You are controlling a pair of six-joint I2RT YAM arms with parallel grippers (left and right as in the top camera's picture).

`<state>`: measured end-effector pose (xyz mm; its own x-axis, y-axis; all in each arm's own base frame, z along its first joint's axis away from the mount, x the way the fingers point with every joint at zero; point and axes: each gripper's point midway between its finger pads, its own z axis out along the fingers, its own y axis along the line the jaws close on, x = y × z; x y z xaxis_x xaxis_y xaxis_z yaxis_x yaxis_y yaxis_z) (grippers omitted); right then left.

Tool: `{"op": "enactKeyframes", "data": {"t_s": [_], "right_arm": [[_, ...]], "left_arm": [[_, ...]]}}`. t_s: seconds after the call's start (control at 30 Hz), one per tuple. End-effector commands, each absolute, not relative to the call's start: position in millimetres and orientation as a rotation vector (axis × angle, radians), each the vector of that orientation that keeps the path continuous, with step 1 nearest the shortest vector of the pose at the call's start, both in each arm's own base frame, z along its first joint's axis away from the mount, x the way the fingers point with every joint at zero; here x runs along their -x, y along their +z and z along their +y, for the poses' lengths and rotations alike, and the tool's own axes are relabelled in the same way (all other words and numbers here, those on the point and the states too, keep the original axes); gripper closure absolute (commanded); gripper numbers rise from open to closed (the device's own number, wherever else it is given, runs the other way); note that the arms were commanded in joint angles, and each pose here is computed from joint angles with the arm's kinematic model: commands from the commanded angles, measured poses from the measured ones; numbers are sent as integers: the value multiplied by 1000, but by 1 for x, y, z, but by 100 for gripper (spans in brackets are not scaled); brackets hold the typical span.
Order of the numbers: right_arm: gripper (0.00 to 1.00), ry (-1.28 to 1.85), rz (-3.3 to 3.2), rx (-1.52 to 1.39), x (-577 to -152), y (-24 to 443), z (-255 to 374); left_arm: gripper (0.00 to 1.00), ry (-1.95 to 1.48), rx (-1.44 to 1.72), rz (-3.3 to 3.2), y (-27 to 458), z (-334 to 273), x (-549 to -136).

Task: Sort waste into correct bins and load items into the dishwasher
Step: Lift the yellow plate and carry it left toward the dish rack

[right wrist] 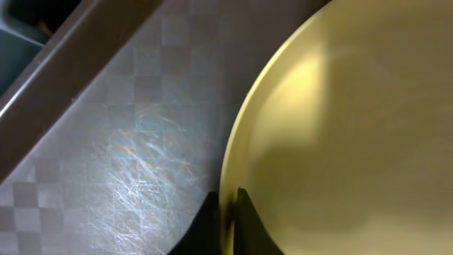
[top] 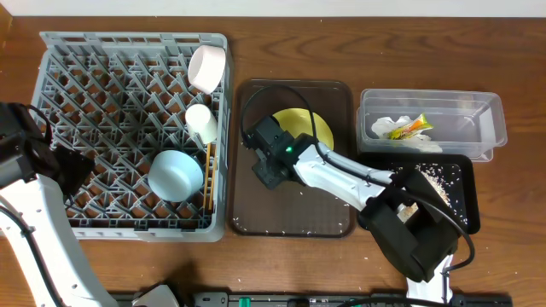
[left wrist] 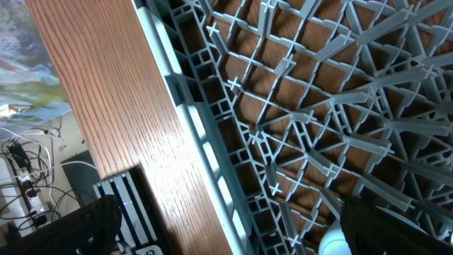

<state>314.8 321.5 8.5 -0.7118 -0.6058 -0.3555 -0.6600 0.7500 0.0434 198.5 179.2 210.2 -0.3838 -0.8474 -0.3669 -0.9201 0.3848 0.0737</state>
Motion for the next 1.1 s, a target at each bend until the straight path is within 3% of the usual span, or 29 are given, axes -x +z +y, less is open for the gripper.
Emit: {"op": "enactKeyframes", "data": {"t_s": [0.0, 0.23, 0.7, 0.83, 1.07], "right_arm": [[99, 219, 2648, 965, -315, 9, 316], [99, 464, 2476, 807, -336, 109, 350], [99, 1442, 2003, 239, -363, 320, 391], [99, 1523, 1822, 181, -372, 352, 405], [99, 1779, 1579, 70, -380, 351, 450]], "left_arm": [[0, 404, 1564, 2366, 213, 181, -196], [0, 405, 1564, 2367, 213, 181, -196], [0, 404, 1564, 2366, 213, 181, -196], [0, 404, 1564, 2366, 213, 181, -196], [0, 404, 1564, 2366, 213, 181, -196]]}}
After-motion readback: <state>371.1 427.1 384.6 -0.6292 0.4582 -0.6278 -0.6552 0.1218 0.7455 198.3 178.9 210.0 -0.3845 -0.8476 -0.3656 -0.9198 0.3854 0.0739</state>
